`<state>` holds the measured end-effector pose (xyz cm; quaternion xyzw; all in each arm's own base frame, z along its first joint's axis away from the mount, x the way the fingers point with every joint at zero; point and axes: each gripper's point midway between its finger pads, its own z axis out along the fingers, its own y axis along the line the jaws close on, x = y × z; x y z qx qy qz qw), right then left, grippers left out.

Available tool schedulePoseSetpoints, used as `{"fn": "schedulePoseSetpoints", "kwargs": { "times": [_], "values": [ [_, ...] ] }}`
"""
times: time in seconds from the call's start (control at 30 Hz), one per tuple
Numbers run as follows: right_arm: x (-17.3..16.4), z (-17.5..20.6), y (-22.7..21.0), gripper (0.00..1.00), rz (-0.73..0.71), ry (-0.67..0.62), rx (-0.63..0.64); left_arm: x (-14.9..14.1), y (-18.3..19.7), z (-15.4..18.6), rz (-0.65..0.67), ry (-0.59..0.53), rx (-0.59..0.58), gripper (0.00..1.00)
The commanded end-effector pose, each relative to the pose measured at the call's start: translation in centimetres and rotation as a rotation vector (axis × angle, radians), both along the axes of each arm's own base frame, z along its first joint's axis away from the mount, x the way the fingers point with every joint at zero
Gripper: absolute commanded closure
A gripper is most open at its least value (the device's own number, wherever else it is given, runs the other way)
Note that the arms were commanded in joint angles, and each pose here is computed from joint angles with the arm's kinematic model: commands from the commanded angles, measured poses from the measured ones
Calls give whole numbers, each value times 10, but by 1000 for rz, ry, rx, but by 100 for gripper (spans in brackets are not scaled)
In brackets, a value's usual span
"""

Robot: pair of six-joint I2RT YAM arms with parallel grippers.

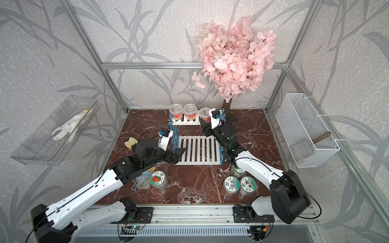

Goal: Place the seed container on the shelf
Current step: Place the seed jar on the shelf.

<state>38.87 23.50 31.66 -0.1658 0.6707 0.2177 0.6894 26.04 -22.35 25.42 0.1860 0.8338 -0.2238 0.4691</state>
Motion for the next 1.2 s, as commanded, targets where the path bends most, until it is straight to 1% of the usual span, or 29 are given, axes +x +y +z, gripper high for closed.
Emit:
{"fn": "schedulePoseSetpoints", "kwargs": {
  "times": [0.0, 0.1, 0.5, 0.7, 0.9, 1.17],
  "values": [
    [-3, 7, -3, 34, 2, 30, 8, 1, -1, 4, -2, -15, -21, 0],
    [-5, 9, -4, 33, 6, 44, 3, 2, -1, 3, -3, -14, -20, 0],
    [-17, 18, -9, 24, 14, 69, -23, 3, -7, 4, -22, -6, -25, 0],
    [-22, 19, -15, 22, -2, 89, -53, 2, -9, 4, -28, -3, -25, 0],
    [-25, 18, -12, 23, 24, 113, -89, 2, -9, 5, -32, -3, -25, 0],
    [-19, 26, -16, 31, -10, 88, -102, 2, -9, 4, -31, 1, -29, 0]
  ]
}}
